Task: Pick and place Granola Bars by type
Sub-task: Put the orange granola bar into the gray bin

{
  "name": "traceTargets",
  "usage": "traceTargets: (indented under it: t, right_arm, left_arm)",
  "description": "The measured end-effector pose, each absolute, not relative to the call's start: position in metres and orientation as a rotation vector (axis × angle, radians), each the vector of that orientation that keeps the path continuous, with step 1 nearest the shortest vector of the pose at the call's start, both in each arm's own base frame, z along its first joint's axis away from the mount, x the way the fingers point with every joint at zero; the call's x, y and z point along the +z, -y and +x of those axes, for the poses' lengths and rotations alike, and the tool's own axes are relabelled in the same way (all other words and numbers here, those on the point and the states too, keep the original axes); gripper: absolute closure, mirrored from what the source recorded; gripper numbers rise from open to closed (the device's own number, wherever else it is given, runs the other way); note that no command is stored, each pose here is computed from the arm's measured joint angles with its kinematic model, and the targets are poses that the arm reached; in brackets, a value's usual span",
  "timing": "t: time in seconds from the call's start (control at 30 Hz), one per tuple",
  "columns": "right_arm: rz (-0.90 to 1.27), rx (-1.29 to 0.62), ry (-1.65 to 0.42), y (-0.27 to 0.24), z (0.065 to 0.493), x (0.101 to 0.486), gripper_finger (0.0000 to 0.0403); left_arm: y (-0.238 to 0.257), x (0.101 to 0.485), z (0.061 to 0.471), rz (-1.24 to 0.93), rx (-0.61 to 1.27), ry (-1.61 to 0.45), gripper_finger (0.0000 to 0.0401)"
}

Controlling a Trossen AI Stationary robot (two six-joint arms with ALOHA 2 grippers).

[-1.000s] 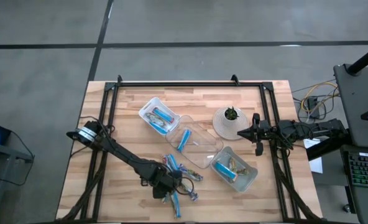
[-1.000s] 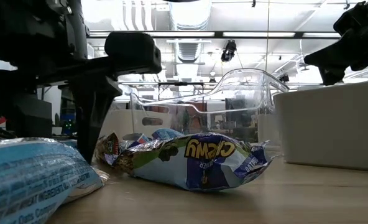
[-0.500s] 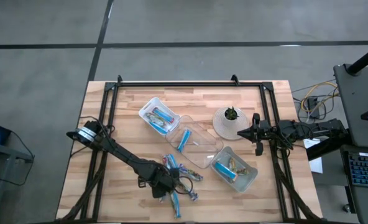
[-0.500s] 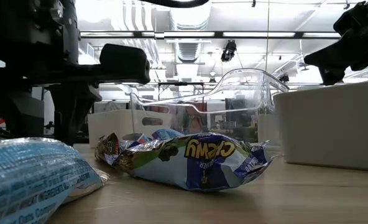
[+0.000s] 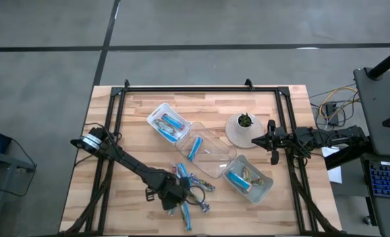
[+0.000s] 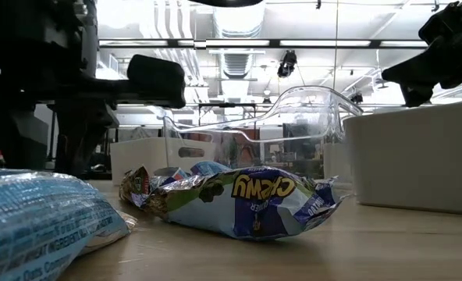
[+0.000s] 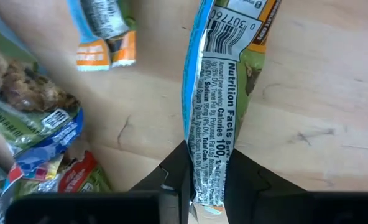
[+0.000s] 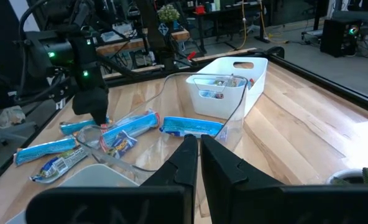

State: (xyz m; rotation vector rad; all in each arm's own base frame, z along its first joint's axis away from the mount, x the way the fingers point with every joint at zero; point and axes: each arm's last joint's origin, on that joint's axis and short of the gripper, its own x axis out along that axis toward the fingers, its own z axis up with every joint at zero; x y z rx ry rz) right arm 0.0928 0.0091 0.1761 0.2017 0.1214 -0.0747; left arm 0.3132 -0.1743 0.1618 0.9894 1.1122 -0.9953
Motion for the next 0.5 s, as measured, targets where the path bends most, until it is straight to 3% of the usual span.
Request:
traceTargets:
  t: [0.5]
  right_arm:
    - [0.202,-0.075,-0.121,-0.009,0.093,0.176,0.0390]
  left_arm:
    - [0.153,0.208,0.315,0.824,-0.813,-1.049,0.0353]
